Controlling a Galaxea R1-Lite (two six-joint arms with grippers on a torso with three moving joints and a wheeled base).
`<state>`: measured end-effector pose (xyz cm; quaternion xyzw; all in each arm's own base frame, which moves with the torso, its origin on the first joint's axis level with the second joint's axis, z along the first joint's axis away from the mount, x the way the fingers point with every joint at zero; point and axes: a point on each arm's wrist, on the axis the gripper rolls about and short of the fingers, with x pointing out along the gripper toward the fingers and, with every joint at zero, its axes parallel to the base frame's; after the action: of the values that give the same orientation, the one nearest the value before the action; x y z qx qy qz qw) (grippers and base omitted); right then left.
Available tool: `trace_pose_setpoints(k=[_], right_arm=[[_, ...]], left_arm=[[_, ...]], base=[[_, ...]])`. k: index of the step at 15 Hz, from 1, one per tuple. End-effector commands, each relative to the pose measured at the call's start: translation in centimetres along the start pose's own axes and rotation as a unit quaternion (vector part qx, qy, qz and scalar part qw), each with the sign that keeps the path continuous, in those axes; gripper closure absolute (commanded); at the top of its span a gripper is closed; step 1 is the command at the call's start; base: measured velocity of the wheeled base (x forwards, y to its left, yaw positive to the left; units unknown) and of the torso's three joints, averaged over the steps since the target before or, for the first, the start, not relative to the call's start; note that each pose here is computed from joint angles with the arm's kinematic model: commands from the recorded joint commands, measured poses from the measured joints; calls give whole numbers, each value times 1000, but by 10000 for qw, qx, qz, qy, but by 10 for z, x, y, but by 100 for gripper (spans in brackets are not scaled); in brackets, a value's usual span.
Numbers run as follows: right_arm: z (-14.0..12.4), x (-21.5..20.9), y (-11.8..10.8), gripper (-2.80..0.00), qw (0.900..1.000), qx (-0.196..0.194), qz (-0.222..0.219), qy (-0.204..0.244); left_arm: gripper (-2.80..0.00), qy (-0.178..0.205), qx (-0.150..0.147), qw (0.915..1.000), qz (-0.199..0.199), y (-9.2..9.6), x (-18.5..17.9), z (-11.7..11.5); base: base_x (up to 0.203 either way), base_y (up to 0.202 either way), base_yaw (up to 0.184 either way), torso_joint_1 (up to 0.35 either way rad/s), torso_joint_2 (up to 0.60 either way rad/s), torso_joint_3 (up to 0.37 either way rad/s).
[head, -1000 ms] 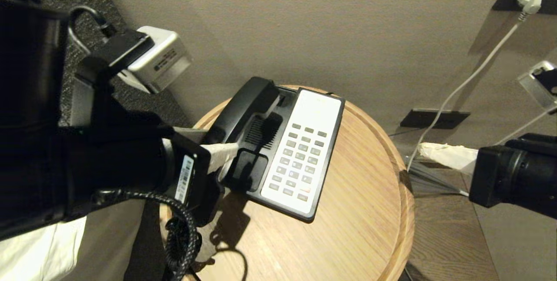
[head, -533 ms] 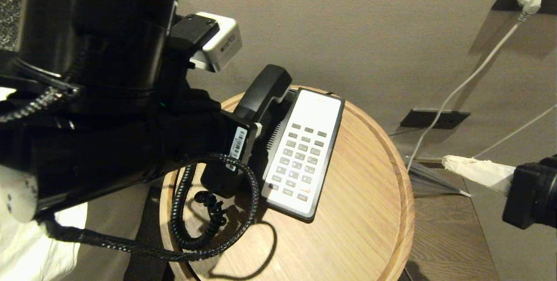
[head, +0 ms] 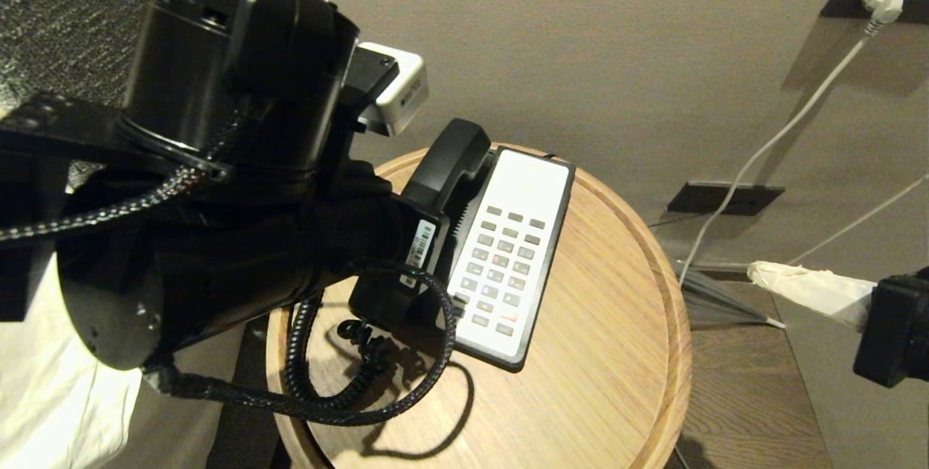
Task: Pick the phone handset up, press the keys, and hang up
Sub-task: Put the handset back
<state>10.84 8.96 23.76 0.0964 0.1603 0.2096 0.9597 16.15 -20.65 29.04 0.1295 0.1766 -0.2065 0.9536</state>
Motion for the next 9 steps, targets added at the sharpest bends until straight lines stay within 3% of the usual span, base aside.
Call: trace_pose_setpoints(k=[1,9], right_arm=[[0,-1,0,0,10000,21,-4,-20],[-1,-6,-8,0,9998,74,-192,-64]], left_arm=[[0,47,-26,10000,22,-2,4,-1],[0,170,-15,9999,23,-6,12,-6]], base=[[0,0,0,0,0,0],[0,0,0,0,0,0]])
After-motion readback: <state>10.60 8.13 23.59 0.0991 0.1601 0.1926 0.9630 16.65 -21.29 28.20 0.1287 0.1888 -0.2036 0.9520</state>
